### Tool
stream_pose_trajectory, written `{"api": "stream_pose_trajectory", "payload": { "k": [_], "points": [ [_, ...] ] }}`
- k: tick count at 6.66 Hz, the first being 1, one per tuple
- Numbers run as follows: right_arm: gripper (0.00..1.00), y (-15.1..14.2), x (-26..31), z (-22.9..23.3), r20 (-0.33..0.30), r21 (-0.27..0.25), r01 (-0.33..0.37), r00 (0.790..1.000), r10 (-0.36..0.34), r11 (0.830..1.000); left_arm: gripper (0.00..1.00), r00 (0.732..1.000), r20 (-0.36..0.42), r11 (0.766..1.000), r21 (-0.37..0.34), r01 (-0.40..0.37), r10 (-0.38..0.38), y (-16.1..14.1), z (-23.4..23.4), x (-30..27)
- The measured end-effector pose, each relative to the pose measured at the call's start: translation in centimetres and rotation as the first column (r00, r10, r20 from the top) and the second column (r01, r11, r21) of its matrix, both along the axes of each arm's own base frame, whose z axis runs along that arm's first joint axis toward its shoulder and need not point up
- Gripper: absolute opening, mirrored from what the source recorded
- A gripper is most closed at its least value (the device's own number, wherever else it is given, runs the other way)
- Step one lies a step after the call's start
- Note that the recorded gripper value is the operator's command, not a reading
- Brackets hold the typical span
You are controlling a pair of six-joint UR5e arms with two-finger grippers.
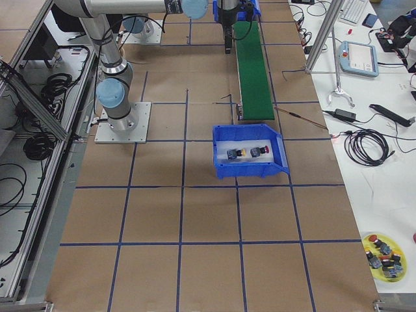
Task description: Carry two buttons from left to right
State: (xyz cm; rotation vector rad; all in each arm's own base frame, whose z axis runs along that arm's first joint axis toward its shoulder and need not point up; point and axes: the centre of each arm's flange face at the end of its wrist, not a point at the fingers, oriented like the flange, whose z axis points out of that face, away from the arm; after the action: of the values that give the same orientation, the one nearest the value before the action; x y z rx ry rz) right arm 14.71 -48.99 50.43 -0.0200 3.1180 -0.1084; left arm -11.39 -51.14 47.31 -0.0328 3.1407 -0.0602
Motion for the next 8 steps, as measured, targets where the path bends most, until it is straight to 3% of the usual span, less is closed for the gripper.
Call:
{"api": "stream_pose_trajectory", "payload": {
  "k": [3, 8],
  "points": [
    [1.00, 1.2, 1.6, -1.5, 0.002, 0.027, 0.026, 1.000, -0.026, 0.999, 1.00, 1.000, 0.001, 1.000, 0.000, 0.000, 0.000, 0.0, 0.0, 0.0],
    [1.00, 2.1, 1.6, -1.2, 0.004, 0.011, 0.027, 1.000, -0.027, 1.000, 1.00, 1.000, 0.001, 1.000, 0.002, 0.000, 0.000, 0.0, -0.1, 0.0]
  ]
}}
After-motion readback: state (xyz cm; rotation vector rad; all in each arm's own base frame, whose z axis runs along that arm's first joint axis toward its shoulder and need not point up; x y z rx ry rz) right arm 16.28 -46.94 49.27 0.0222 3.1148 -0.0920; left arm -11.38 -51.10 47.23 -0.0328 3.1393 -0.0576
